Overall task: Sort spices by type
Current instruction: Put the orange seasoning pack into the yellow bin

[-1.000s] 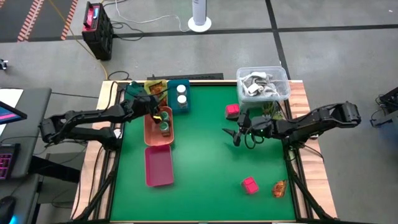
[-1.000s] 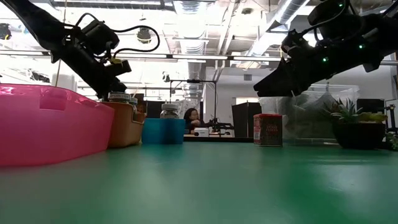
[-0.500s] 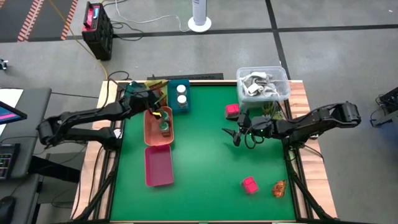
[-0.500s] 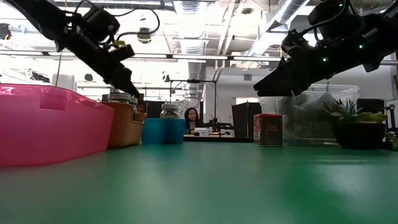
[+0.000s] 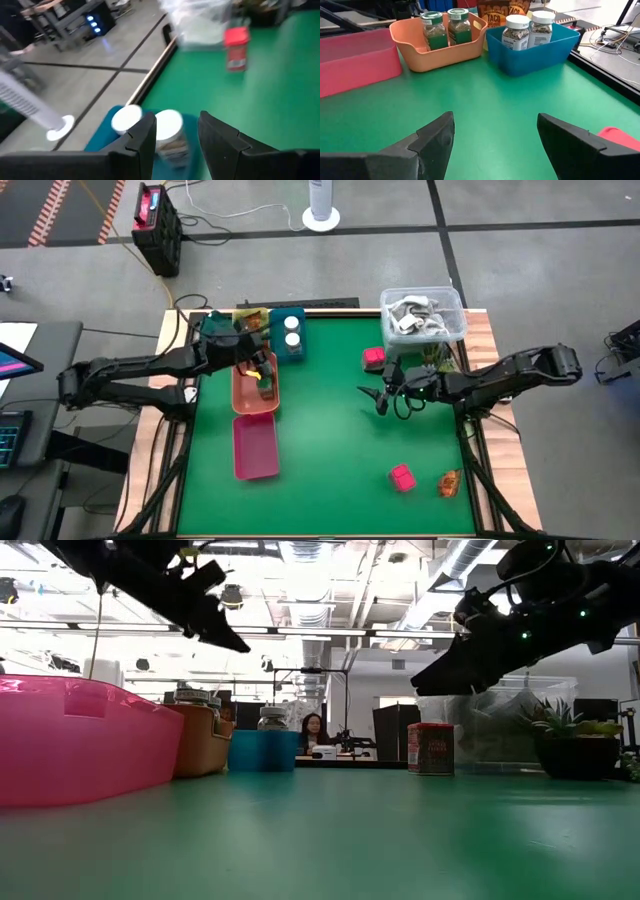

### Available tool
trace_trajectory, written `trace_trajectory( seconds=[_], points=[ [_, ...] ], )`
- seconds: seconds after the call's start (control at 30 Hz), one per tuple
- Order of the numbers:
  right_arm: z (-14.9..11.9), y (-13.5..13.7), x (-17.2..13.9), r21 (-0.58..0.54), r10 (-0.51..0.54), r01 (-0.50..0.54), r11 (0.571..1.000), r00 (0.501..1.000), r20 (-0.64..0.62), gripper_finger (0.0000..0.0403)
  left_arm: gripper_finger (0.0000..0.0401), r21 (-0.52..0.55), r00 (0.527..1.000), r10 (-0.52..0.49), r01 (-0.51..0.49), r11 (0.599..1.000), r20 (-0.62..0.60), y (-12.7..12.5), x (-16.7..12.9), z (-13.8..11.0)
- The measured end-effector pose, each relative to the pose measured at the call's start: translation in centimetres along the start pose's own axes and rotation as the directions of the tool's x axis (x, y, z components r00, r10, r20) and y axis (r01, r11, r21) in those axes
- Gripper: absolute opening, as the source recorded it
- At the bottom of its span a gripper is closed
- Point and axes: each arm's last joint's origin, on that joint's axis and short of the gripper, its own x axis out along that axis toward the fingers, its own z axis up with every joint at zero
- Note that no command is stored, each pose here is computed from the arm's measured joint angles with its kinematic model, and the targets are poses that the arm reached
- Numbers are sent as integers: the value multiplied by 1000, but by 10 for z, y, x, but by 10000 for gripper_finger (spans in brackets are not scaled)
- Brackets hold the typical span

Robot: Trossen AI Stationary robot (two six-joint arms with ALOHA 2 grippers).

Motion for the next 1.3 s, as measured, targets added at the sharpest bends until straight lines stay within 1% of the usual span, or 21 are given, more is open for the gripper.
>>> trace_trajectory(
  seconds=[0.1, 0.2, 0.33, 0.4, 0.47, 0.5, 0.57, 0.63, 0.73, 0.8, 0.87, 0.93, 1.1, 1.17, 1.23, 1.3],
  points=[
    [13, -1, -9, 8, -3, 3, 1000, 999, -32, 310, 137, -16, 999, -44, 44, 999, 31, -9, -4, 8],
    [35, 1, -24, 23, -7, 9, 1000, 997, -75, 310, 137, -13, 995, -82, 83, 997, 52, -17, -7, 13],
    [56, 8, -44, -35, -108, 104, 994, 981, -162, 310, 137, 9, 992, -113, 112, 994, 58, -25, -10, 14],
    [65, 10, -52, -64, -139, 128, 990, 966, -217, 310, 137, 14, 991, -122, 121, 993, 49, -27, -10, 14],
    [74, 13, -60, -75, -142, 125, 989, 948, -285, 310, 137, 23, 991, -131, 131, 991, 26, -28, -11, 11],
    [77, 14, -63, -77, -140, 121, 990, 935, -327, 310, 137, 26, 991, -136, 135, 990, 14, -29, -11, 10],
    [82, 19, -70, -78, -104, 78, 994, 908, -407, 310, 137, 31, 990, -141, 141, 990, -10, -29, -11, 8],
    [83, 28, -76, -84, -39, -3, 996, 871, -490, 310, 137, 34, 989, -143, 144, 989, -26, -30, -11, 6],
    [86, 43, -85, -46, 61, -107, 993, 812, -580, 310, 137, 36, 989, -144, 146, 989, -37, -30, -11, 5],
    [90, 54, -92, -18, 100, -144, 989, 768, -633, 310, 137, 36, 989, -145, 146, 989, -37, -30, -11, 5],
    [95, 66, -100, 13, 118, -151, 988, 712, -692, 309, 137, 37, 989, -145, 146, 989, -39, -30, -11, 5],
    [101, 79, -109, 33, 111, -132, 991, 649, -753, 303, 137, 39, 988, -146, 148, 988, -49, -30, -11, 4],
    [113, 116, -126, -27, 2, -48, 998, 520, -854, 284, 137, -1, 988, -147, 147, 989, -53, -30, -11, 3],
    [116, 131, -131, -28, -15, -22, 999, 458, -889, 283, 137, -14, 988, -147, 147, 989, -53, -30, -11, 4],
    [117, 143, -136, -36, -22, -27, 999, 400, -916, 282, 137, -17, 988, -147, 147, 989, -53, -30, -11, 3],
    [117, 156, -142, -56, -31, -59, 997, 362, -931, 282, 137, -13, 988, -148, 147, 989, -55, -30, -11, 3]
  ],
)
